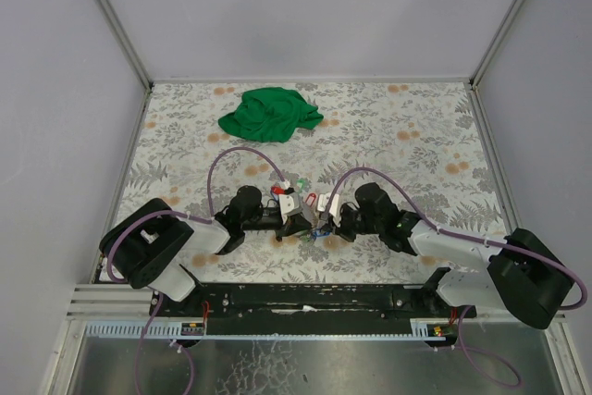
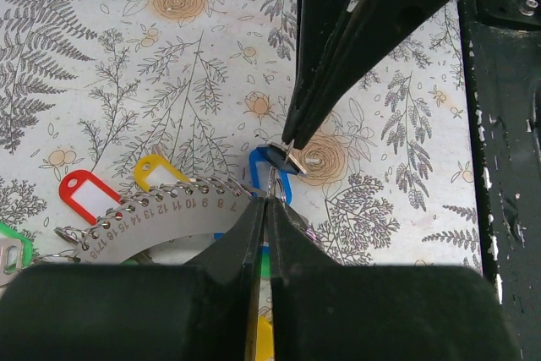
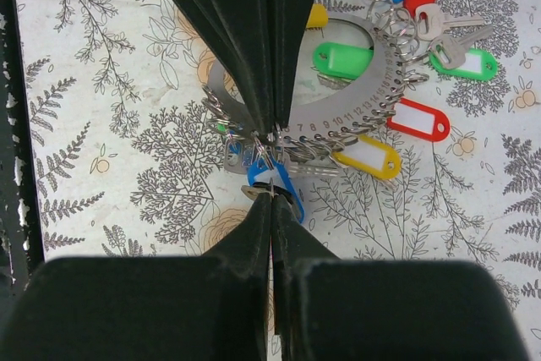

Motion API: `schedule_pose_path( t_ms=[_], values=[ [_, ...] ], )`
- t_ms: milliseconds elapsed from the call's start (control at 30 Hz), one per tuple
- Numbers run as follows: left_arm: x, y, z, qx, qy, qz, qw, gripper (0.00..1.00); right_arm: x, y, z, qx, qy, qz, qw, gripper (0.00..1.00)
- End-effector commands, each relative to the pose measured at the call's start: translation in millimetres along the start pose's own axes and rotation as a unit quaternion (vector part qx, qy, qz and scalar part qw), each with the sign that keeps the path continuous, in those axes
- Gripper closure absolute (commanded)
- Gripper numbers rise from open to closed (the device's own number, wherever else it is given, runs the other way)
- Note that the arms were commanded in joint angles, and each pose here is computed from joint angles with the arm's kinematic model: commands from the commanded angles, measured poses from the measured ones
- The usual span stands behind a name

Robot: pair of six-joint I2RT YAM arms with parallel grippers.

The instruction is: Put the keys on the keyring

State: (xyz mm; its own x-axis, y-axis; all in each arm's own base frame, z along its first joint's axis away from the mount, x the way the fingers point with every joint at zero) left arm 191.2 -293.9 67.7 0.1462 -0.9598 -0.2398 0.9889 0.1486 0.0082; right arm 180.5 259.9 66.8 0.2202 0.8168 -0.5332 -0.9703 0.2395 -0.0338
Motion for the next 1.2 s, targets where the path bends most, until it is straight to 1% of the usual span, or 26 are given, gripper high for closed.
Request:
schedule_pose_path(
  t_ms=[0, 233, 633, 1167],
  values=[
    [1.3, 5.0, 22.5, 0.039, -0.037, 0.000, 0.999, 1.00, 3.3, -4.0, 22.1, -0.032, -0.033, -0.007, 0.999, 1.00],
    [1.8, 3.6, 23.6, 0.039, -0.039, -0.005, 0.998, 1.00, 4.6, -4.7, 25.5, -0.031, -0.039, -0.011, 0.999, 1.00],
    [2.3, 2.4, 23.9, 0.038, -0.040, -0.008, 0.998, 1.00, 6.6, -7.1, 23.4, -0.020, -0.028, -0.017, 0.999, 1.00],
    [3.1, 2.8, 23.3, 0.037, -0.039, -0.007, 0.999, 1.00, 6.5, -1.3, 29.1, -0.020, -0.037, 0.001, 0.999, 1.00]
  ],
)
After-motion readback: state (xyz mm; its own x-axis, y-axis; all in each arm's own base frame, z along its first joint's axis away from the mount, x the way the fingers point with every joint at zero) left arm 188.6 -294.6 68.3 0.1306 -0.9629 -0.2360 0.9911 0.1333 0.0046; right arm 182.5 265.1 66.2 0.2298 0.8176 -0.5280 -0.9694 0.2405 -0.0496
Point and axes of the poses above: each gripper's point midway between its finger pads, its own x axis out along the fingers, its own y axis along the line the jaws close on, z = x × y, the point moved 1 cm from there along -x, back along the fingers, and after that the axes turned 5 degrees about x, right-handed, at the moved point
